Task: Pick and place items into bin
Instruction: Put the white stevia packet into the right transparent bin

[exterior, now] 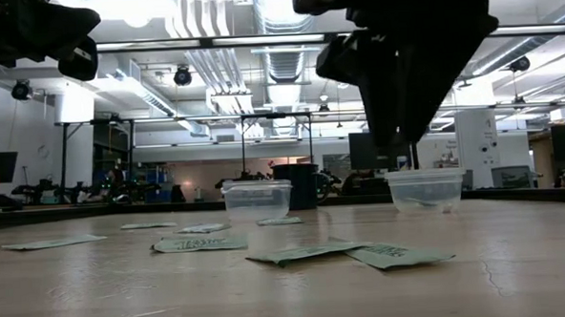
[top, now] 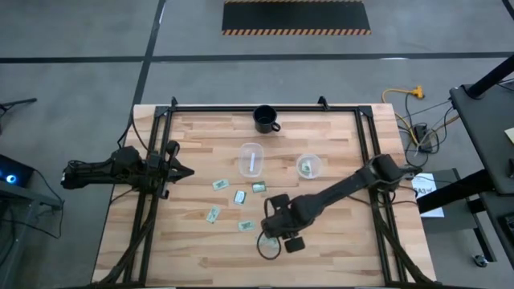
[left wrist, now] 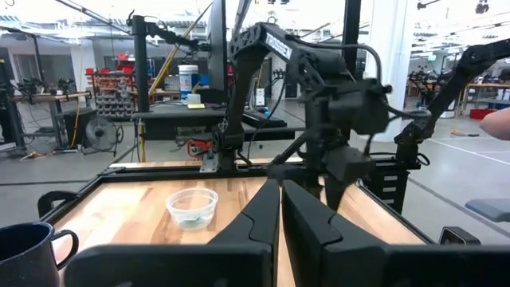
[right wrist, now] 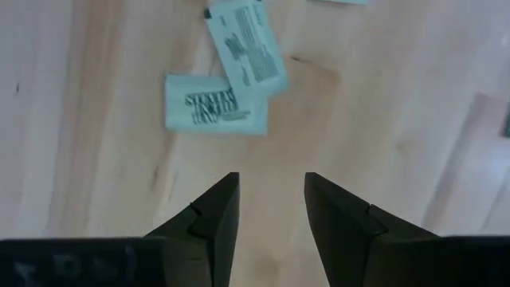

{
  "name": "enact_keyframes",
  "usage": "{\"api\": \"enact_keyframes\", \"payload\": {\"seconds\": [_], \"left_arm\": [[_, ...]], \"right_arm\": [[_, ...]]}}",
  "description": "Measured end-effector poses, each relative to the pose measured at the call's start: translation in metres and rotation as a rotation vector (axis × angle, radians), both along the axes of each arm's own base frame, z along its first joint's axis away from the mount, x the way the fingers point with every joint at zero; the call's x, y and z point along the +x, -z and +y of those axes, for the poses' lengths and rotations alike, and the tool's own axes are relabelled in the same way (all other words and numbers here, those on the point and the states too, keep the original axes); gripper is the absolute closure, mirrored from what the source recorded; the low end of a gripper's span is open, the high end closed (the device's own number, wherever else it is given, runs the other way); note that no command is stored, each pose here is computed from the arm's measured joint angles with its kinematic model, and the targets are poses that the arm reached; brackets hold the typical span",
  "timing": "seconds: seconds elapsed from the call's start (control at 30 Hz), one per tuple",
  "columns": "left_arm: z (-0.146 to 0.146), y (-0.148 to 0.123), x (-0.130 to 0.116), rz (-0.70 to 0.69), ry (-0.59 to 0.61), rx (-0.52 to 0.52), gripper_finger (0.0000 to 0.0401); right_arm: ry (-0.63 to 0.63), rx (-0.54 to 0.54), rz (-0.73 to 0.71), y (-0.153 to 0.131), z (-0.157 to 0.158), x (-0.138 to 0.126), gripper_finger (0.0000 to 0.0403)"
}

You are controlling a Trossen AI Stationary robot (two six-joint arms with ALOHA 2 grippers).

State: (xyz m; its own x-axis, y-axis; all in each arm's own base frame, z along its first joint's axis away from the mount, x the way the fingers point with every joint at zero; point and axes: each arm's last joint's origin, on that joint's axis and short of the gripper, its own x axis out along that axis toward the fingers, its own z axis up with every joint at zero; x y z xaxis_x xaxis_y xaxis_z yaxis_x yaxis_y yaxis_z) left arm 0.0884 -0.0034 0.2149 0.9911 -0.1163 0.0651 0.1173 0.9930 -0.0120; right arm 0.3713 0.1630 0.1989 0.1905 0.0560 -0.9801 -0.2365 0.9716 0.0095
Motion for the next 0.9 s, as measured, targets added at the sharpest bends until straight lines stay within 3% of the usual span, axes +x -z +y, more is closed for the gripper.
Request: {"api": "enact_keyframes", "payload": {"seconds": [0.33,0.9], "left_arm": [[0.0,0.0,0.0,0.0,0.0,0.0,0.0401],[0.0,0.0,0.0,0.0,0.0,0.0,0.0401]], "right_arm": [[0.037,0.016,-0.005,0.006,0.017,0.013,0.0274],[0.055,0.046,-0.022,0.003,0.03,0.01,0.0282]]}}
